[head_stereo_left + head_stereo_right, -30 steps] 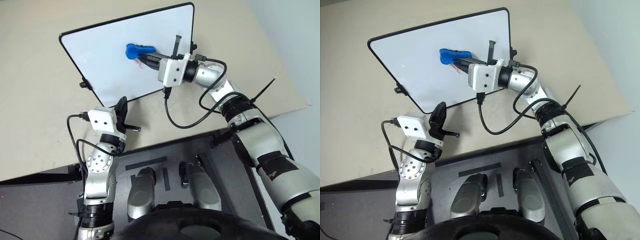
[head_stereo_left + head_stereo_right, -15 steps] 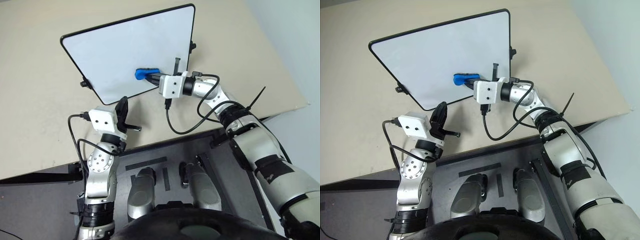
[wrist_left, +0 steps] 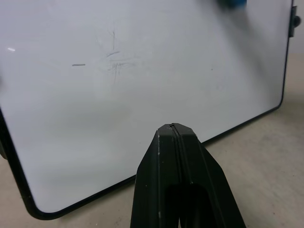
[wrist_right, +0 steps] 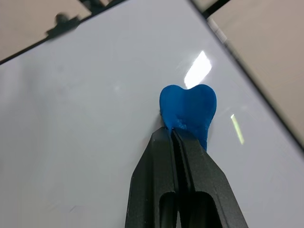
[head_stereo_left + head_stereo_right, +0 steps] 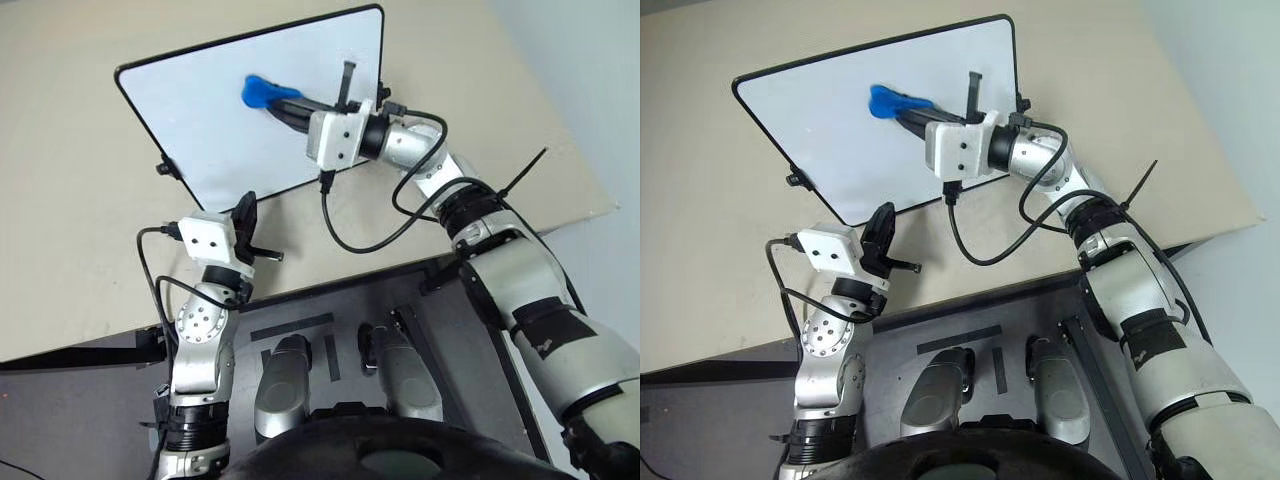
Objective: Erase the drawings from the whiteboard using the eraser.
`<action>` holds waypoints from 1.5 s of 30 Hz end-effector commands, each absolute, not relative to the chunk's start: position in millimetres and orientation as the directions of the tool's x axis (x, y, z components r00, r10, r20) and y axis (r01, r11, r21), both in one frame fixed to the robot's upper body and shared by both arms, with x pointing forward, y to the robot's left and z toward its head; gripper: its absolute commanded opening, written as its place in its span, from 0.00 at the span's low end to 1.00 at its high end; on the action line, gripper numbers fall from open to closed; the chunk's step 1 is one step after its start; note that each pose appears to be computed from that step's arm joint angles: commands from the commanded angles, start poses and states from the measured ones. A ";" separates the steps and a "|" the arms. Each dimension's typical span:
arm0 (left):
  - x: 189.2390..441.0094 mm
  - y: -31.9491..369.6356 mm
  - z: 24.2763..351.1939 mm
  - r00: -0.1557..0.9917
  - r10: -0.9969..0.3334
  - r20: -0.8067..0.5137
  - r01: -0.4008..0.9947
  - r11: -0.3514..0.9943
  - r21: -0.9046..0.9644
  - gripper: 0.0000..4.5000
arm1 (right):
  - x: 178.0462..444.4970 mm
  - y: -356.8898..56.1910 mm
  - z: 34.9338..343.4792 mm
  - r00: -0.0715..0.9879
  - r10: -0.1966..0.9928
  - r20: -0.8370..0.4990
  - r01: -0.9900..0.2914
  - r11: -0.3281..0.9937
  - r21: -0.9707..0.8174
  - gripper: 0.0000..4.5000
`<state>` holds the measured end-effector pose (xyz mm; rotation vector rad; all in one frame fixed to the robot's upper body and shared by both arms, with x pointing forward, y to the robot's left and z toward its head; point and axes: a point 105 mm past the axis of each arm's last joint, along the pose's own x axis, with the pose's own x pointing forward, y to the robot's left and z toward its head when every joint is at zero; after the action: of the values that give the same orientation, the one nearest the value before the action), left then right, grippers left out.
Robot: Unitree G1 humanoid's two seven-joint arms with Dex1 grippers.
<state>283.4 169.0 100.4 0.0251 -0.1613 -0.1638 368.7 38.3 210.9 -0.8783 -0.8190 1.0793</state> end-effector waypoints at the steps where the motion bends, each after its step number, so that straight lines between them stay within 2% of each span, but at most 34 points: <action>1: 284.0 165.1 111.4 0.962 -0.179 0.207 0.173 0.984 0.047 0.00 | 362.3 43.5 235.6 0.222 0.955 0.198 -0.343 0.267 -0.901 0.01; 11: 283.9 164.6 111.5 0.961 -0.180 0.210 0.175 0.984 0.045 0.00 | 363.4 32.2 167.0 0.266 0.964 0.011 -0.501 0.148 -0.853 0.01; 15: 283.4 164.8 111.0 0.961 -0.184 0.208 0.178 0.983 0.047 0.00 | 364.6 26.0 160.3 0.286 0.958 0.001 -0.514 0.155 -0.843 0.01; 21: 280.9 166.3 112.5 0.961 -0.184 0.209 0.177 0.983 0.053 0.00 | 364.4 6.0 169.0 0.311 0.949 0.052 -0.500 0.210 -0.840 0.01; 28: 276.2 171.5 112.7 0.964 -0.175 0.202 0.167 0.984 0.058 0.00 | 338.6 -46.3 164.0 0.361 0.932 0.021 -0.629 0.260 -0.732 0.01; 34: 276.1 174.3 112.1 0.965 -0.183 0.187 0.174 0.982 0.068 0.00 | 305.0 -94.0 126.9 0.432 0.886 -0.168 -0.765 0.262 -0.588 0.01; 39: 278.3 176.6 113.3 0.963 -0.197 0.182 0.184 0.979 0.082 0.00 | 286.2 -101.1 107.5 0.430 0.866 -0.256 -0.828 0.266 -0.494 0.01; 42: 279.7 176.4 115.2 0.961 -0.208 0.182 0.194 0.977 0.093 0.00 | 291.5 -98.8 109.7 0.467 0.851 -0.241 -0.810 0.302 -0.503 0.15; 45: 280.2 180.3 117.7 0.961 -0.209 0.183 0.193 0.976 0.101 0.00 | 294.6 -95.3 113.9 0.483 0.847 -0.223 -0.798 0.321 -0.510 0.37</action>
<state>281.4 178.3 103.7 0.0758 -0.1469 -0.2035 291.8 -96.6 96.9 -0.5945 -0.0292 1.1106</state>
